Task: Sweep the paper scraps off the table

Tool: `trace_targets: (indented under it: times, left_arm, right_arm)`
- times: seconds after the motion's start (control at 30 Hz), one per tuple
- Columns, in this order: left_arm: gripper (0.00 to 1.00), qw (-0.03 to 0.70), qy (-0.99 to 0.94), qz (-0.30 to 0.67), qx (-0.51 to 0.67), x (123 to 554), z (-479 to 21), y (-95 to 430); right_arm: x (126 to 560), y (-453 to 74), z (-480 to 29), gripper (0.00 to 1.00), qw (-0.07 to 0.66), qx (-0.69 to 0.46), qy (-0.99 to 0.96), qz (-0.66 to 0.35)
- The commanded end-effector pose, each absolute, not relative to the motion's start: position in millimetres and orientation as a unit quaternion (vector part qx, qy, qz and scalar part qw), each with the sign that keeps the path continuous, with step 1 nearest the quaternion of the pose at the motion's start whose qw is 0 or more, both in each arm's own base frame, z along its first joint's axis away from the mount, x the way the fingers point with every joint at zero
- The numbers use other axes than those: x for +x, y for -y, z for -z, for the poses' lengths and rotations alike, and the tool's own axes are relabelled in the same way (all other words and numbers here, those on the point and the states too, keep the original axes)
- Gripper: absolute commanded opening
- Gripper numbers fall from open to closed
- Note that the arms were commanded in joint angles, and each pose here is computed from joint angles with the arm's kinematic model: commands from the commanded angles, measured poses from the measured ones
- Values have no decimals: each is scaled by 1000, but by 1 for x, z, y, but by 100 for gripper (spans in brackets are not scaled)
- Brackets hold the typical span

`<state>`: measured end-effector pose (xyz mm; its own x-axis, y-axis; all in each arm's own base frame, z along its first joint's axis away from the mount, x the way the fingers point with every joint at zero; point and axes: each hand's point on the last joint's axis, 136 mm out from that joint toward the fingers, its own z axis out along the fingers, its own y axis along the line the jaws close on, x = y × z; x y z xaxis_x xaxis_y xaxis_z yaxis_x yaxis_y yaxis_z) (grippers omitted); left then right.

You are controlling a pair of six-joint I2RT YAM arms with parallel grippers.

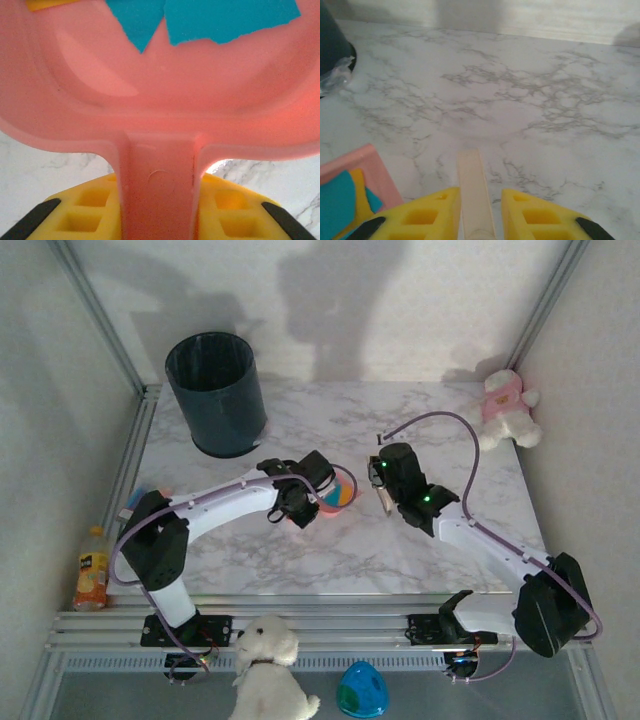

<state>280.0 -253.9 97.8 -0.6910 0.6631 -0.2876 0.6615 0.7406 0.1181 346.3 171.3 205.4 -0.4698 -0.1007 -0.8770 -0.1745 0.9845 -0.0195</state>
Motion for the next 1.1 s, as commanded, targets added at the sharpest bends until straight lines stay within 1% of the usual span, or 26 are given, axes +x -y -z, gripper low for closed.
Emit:
trace_targets:
  times: [0.0, 0.17, 0.33, 0.6, 1.07]
  left_arm:
    - [0, 226, -915, -17, 333, 305, -133, 252]
    - [0, 257, -914, -19, 313, 320, -152, 248]
    - [0, 308, -909, -23, 279, 340, -180, 241]
    - [0, 383, -892, 9, 239, 364, -233, 232]
    - [0, 472, -865, 48, 165, 407, -311, 203]
  right_arm:
    - [349, -154, -219, 0, 536, -41, -843, -19]
    - [349, -152, -216, 0, 533, -45, -845, -17]
    - [350, -151, -216, 0, 534, -45, -844, -18]
    - [352, -151, -214, 0, 531, -47, -846, -18]
    - [355, -150, -213, 0, 526, -45, -849, -20]
